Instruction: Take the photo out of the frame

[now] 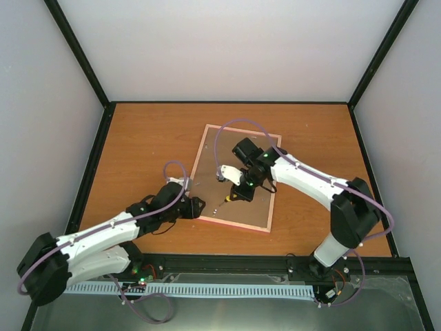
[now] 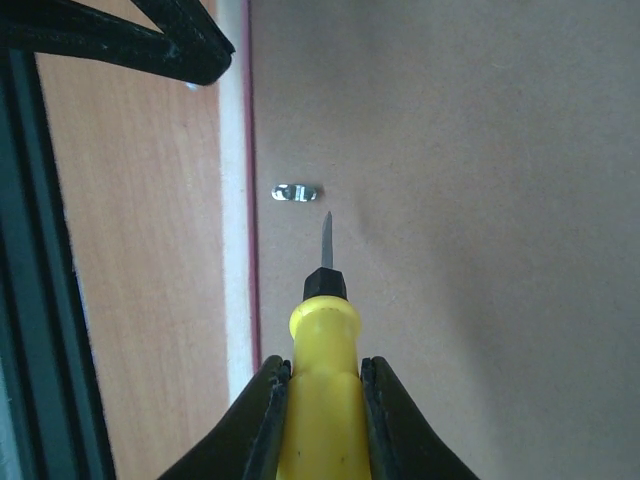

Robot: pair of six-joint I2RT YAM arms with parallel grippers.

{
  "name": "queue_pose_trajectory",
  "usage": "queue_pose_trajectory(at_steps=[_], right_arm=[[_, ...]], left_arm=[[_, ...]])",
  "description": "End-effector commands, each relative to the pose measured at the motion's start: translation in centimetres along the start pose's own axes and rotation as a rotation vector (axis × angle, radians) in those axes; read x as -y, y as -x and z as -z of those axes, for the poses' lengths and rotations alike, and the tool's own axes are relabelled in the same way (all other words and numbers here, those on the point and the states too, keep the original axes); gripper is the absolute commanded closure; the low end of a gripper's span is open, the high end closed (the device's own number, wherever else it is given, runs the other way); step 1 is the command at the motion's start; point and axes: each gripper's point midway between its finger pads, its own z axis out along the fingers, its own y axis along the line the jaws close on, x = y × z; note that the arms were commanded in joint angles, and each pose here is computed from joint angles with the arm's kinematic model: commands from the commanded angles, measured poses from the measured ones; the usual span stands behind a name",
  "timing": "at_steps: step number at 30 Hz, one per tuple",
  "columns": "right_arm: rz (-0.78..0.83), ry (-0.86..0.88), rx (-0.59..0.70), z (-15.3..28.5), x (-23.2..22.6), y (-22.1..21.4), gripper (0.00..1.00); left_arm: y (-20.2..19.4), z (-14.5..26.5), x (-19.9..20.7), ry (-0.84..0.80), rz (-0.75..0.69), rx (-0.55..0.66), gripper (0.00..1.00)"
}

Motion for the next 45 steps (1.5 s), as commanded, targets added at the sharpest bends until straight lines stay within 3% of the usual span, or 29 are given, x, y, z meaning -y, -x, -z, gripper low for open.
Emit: queue_pose_trajectory(at_steps=[1,6,10,14,19,26,35,37,39,40,45], right_arm=[[0.026,0.015,0.056,3.4,-2.2,0.6,0.97],[0.029,0.172,0.100,5.0,-5.7,1.0,0.96],[0.043,0.214,0.119,5.5,-6.8,1.0,0.96],[0.048,0.263,0.147,5.8,-7.8,1.2,0.96],[0.054,0.297,0.165,6.1,-8.5,1.2,0.96],[0.054,0.306,0.171,6.1,-8.8,1.0,0.96],[0.050,0.318,0.182,6.2,-9.0,1.1,0.94],[0.048,0.318,0.183,6.2,-9.0,1.1,0.82],[0.047,0.307,0.191,6.6,-8.8,1.2,0.59],[0.043,0.295,0.199,6.9,-8.4,1.3,0.53],[-0.036,0.165,0.284,9.3,-4.1,1.5,0.35]], left_arm=[[4.5,3.4,5.9,-0.188,-0.203,0.201,0.39],[3.5,6.5,12.0,-0.430,-0.503,0.262,0.36],[2.2,8.0,14.7,-0.554,-0.615,0.290,0.38],[0.5,7.1,15.7,-0.563,-0.696,0.242,0.40],[-0.4,5.8,16.0,-0.525,-0.744,0.192,0.48],[0.4,6.4,16.3,-0.526,-0.745,0.242,0.70],[0.5,6.1,16.4,-0.523,-0.746,0.246,0.90],[0.7,6.2,16.2,-0.515,-0.736,0.256,0.95],[1.2,6.0,15.6,-0.476,-0.709,0.273,0.98],[1.5,5.9,15.1,-0.447,-0.687,0.278,0.99],[3.2,4.4,11.4,-0.226,-0.543,0.278,0.99]])
